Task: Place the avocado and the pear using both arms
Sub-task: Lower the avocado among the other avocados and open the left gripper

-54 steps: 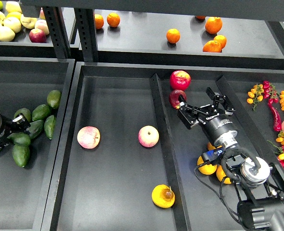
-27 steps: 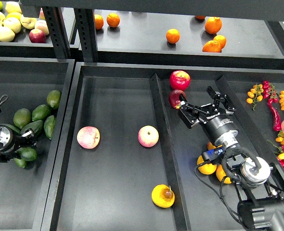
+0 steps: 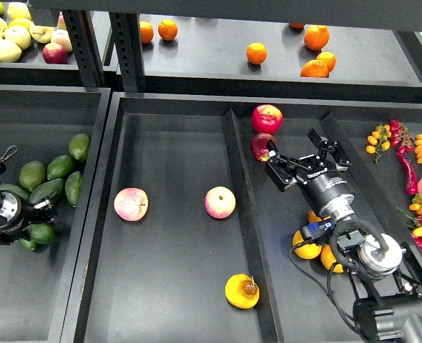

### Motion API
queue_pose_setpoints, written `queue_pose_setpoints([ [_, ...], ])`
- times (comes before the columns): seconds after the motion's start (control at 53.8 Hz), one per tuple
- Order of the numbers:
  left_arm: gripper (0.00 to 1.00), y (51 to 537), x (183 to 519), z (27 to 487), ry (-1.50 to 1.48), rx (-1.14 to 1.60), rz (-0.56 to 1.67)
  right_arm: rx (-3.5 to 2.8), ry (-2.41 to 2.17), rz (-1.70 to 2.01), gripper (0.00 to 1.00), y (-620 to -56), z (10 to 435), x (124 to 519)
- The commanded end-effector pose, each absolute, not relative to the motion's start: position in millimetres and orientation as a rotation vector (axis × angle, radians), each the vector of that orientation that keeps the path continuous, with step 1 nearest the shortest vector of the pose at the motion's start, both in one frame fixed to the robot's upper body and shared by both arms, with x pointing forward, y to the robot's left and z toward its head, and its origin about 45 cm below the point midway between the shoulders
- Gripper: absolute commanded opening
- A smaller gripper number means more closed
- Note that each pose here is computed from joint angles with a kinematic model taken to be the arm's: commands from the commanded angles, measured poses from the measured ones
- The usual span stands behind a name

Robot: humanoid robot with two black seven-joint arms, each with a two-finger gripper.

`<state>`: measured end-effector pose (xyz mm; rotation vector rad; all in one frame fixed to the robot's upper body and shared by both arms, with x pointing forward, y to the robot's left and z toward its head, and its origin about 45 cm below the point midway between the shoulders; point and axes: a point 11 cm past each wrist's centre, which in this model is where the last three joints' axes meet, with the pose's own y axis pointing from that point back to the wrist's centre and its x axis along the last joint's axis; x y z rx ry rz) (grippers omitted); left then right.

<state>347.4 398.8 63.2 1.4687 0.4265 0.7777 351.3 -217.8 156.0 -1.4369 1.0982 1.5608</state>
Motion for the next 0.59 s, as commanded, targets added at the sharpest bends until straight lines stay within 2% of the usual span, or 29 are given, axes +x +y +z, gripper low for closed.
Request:
queue_pose_setpoints([
  [0.0, 0.73, 397, 350, 65, 0.425, 1.457, 0.783, -1.436, 1.098, 1.561, 1.0, -218, 156, 351],
  [0.204, 0.86, 396, 353, 71, 0.414, 1.437, 0.782, -1.435, 1.099, 1.562, 1.0, -218, 155, 350],
  [0.39, 0.93, 400, 368, 93, 0.41, 1.355, 0.845, -1.433, 1.101, 1.564, 1.0, -218, 154, 350],
  [0.52, 0.97, 392, 395, 125, 0.429, 1.164, 0.944, -1.426, 1.107, 1.574, 1.0, -219, 150, 346],
  [0.557, 0.97, 386, 402, 134, 0.453, 1.075, 0.97, -1.426, 1.107, 1.576, 1.0, -219, 149, 346],
  [0.576, 0.97, 380, 410, 146, 0.497, 0.942, 1.007, -1.419, 1.111, 1.583, 1.0, -219, 147, 344],
])
